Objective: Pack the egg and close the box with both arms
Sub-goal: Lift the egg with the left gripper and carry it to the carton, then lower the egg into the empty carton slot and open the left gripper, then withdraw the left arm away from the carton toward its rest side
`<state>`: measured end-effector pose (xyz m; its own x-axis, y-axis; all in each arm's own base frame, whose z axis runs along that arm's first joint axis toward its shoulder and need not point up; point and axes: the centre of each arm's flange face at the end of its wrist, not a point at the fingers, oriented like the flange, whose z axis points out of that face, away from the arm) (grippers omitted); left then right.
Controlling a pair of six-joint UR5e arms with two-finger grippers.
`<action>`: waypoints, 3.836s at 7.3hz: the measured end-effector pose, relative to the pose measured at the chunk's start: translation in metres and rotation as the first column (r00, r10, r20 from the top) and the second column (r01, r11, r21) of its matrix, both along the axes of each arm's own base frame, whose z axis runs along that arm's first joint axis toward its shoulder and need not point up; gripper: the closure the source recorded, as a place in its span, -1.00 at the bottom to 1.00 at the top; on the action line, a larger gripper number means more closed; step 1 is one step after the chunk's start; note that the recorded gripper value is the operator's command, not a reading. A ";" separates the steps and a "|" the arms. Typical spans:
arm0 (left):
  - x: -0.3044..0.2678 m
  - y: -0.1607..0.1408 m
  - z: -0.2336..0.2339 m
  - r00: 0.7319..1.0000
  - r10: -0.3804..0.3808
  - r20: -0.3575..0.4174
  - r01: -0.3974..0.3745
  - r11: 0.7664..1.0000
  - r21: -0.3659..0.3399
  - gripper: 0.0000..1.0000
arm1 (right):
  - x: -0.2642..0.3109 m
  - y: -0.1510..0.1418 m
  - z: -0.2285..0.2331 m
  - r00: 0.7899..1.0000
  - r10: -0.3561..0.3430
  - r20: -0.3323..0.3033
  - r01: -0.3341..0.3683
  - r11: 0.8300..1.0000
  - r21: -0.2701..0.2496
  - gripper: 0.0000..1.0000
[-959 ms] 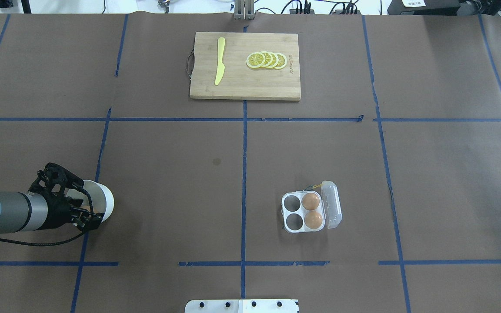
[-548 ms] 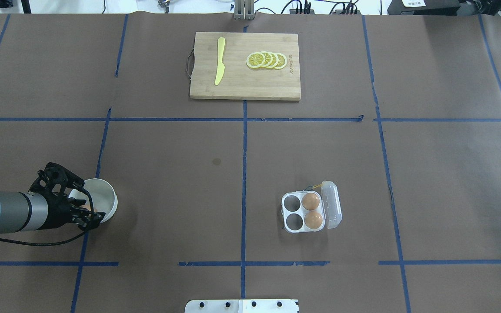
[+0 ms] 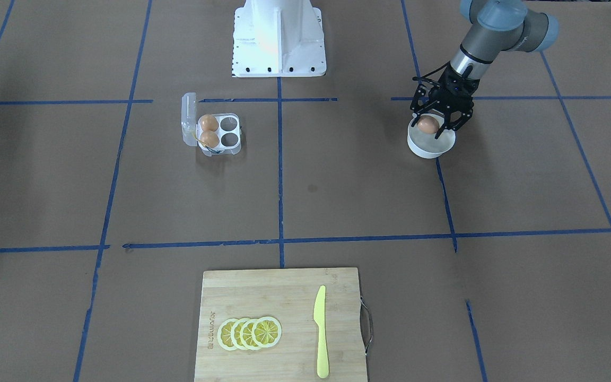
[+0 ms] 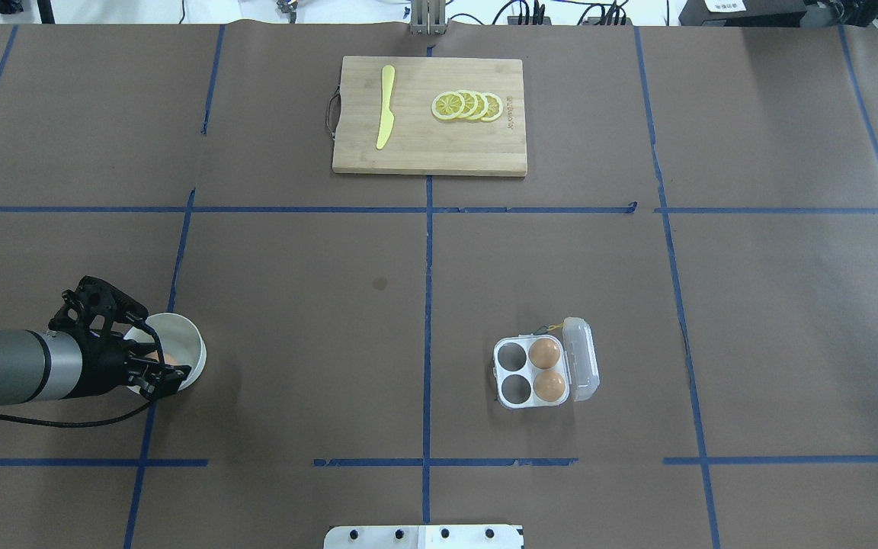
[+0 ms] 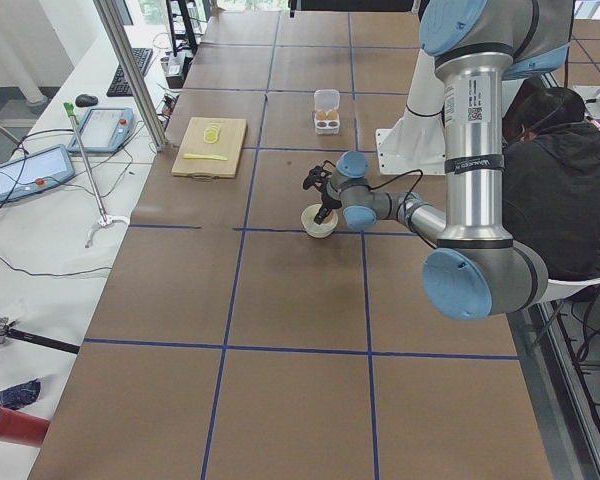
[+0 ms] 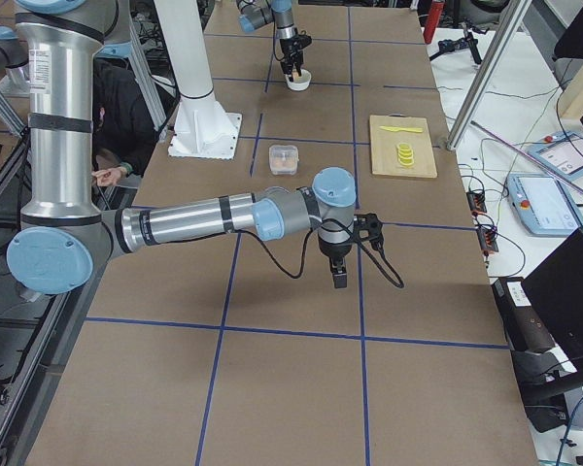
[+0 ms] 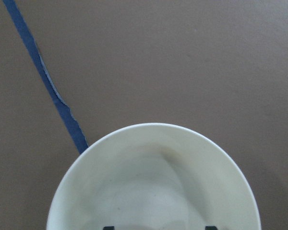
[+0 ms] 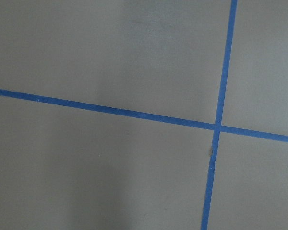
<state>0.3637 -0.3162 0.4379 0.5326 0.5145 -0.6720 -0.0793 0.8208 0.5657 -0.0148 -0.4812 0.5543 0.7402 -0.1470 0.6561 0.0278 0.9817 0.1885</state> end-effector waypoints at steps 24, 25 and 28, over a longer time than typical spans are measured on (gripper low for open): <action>0.302 0.013 -0.288 0.718 -0.358 -0.596 0.011 0.863 -0.505 -1.00 | 0.002 0.000 0.002 1.000 0.005 -0.002 -0.005 1.000 -0.005 -1.00; 0.298 0.014 -0.291 0.715 -0.351 -0.605 0.009 0.869 -0.494 -1.00 | 0.002 0.001 0.002 1.000 0.004 -0.001 -0.004 1.000 -0.006 -1.00; 0.268 0.011 -0.305 0.745 -0.282 -0.604 -0.033 0.889 -0.456 -1.00 | 0.002 0.001 0.003 1.000 0.005 -0.001 -0.005 1.000 -0.007 -1.00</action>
<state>0.6321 -0.3053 0.1332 -0.0680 0.0658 -0.9955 0.2909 0.9558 0.0433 -0.0131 -0.4802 0.5570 0.7414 -0.1389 0.6565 0.0234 0.9831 0.1815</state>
